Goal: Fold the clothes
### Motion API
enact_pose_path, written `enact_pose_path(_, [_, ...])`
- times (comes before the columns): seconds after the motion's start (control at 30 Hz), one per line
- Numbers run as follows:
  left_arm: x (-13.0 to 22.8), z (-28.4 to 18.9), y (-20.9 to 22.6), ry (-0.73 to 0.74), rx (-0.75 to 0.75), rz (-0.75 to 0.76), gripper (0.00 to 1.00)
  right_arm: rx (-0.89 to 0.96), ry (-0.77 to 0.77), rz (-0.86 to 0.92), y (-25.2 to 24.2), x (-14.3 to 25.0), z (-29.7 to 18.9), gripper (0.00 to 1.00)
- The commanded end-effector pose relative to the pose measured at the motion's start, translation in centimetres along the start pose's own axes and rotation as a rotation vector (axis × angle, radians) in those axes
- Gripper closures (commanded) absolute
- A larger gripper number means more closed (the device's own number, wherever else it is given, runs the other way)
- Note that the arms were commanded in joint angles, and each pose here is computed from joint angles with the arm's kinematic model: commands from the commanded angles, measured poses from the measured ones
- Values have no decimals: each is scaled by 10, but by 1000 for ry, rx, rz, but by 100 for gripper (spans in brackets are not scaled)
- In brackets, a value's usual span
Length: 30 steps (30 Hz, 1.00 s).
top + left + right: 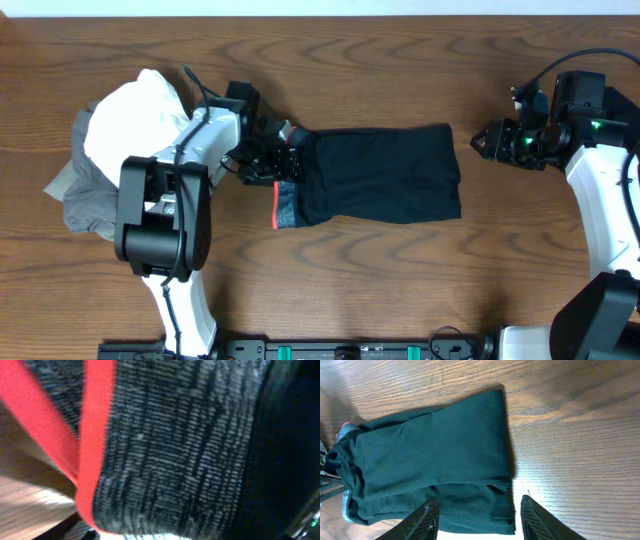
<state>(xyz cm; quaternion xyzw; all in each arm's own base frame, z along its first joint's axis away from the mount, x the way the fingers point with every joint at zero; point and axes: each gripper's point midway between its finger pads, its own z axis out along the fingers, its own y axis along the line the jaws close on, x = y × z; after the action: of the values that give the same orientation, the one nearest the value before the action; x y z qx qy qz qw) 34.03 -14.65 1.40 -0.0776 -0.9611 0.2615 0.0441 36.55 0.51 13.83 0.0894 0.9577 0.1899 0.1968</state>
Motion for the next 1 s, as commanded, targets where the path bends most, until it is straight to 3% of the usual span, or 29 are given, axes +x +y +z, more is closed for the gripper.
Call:
enact_pose_path(0.0, [12,21,1,64,20,16,38,-13,-12,-16,3,0,-6,51])
enact_pose_path(0.03, [11,21,1,63,20,16,44,-13,-12,-16,3,0,-6,51])
enact_pose_path(0.17, [10,19,1,57,20,16,87,-14,-7,-13,3,1,-6,53])
enact_pose_path(0.2, [10,18,0,58,20,16,94,-13,-4,-12,3,2,-6,54])
enact_pose_path(0.37, [11,-11,-11,53,-14,21,94,-12,12,-5,3,6,-6,55])
enact_pose_path(0.6, [14,-108,-15,-28,-304,73,94,-12,16,-3,3,7,-6,56])
enact_pose_path(0.73, [13,-156,-38,-102,-343,111,94,-12,16,-3,3,7,-6,56])
enact_pose_path(0.97, [8,-163,-80,-141,-335,193,94,-16,16,-3,3,7,-6,56])
